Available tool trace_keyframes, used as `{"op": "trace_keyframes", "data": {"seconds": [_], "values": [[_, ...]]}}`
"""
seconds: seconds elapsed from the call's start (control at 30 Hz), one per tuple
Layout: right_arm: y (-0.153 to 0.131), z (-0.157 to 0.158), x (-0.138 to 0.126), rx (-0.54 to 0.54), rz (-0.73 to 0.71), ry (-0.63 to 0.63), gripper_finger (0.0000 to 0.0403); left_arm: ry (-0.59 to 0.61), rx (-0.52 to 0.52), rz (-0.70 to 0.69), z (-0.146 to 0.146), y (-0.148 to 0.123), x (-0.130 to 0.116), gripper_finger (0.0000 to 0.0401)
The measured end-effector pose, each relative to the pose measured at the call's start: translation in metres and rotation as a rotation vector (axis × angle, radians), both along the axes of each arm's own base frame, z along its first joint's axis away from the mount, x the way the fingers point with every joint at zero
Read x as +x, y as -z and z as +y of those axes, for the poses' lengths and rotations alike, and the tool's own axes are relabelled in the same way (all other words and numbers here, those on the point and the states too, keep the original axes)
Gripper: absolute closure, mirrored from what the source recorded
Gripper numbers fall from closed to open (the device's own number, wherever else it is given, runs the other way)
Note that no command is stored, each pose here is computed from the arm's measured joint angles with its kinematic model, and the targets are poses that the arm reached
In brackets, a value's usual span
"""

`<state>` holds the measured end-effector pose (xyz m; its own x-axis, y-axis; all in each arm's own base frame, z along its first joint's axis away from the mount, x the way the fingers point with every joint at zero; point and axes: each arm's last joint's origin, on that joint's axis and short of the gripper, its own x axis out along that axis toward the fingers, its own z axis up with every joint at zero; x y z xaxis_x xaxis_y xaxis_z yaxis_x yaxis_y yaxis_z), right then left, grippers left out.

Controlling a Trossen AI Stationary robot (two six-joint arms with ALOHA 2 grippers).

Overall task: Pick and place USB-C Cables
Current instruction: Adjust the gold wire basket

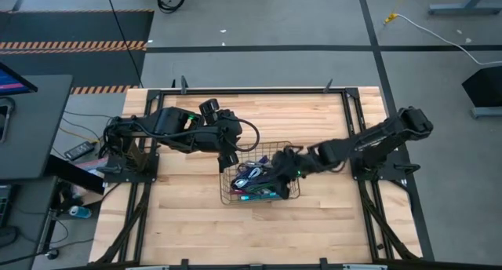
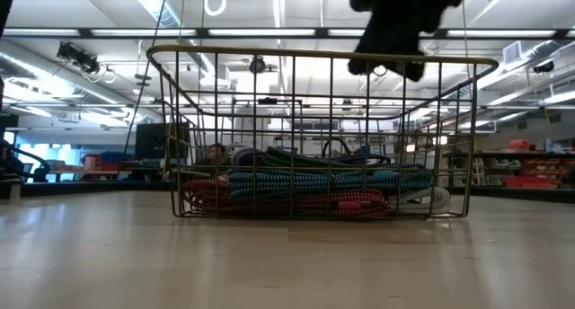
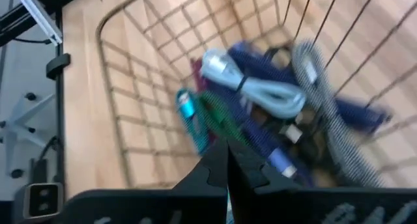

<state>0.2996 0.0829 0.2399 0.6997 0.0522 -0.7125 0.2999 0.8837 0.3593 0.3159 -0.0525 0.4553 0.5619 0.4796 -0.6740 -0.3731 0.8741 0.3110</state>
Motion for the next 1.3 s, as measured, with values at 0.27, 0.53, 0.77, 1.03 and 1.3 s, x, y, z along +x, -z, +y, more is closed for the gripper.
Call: {"op": "trace_keyframes", "data": {"seconds": [0.27, 0.53, 0.77, 1.03, 1.3], "values": [[-0.005, -0.052, 0.015, -0.097, -0.064, -0.075, 0.0403, -0.002, -0.002, -0.001, 0.000, 0.000, 0.000, 0.0158], [-0.004, -0.078, 0.016, -0.149, -0.064, -0.117, 0.0403, -0.006, -0.007, -0.011, 0.000, 0.000, 0.001, 0.0158], [0.001, -0.083, 0.019, -0.200, -0.054, -0.185, 0.0403, -0.009, -0.009, -0.016, 0.000, -0.001, 0.001, 0.0158], [0.034, -0.098, 0.032, -0.221, 0.041, -0.253, 0.0403, -0.017, -0.014, -0.029, 0.001, -0.001, 0.002, 0.0158], [0.040, -0.103, 0.042, -0.280, -0.003, -0.249, 0.0403, -0.028, -0.023, -0.034, 0.001, -0.001, 0.002, 0.0158]]}}
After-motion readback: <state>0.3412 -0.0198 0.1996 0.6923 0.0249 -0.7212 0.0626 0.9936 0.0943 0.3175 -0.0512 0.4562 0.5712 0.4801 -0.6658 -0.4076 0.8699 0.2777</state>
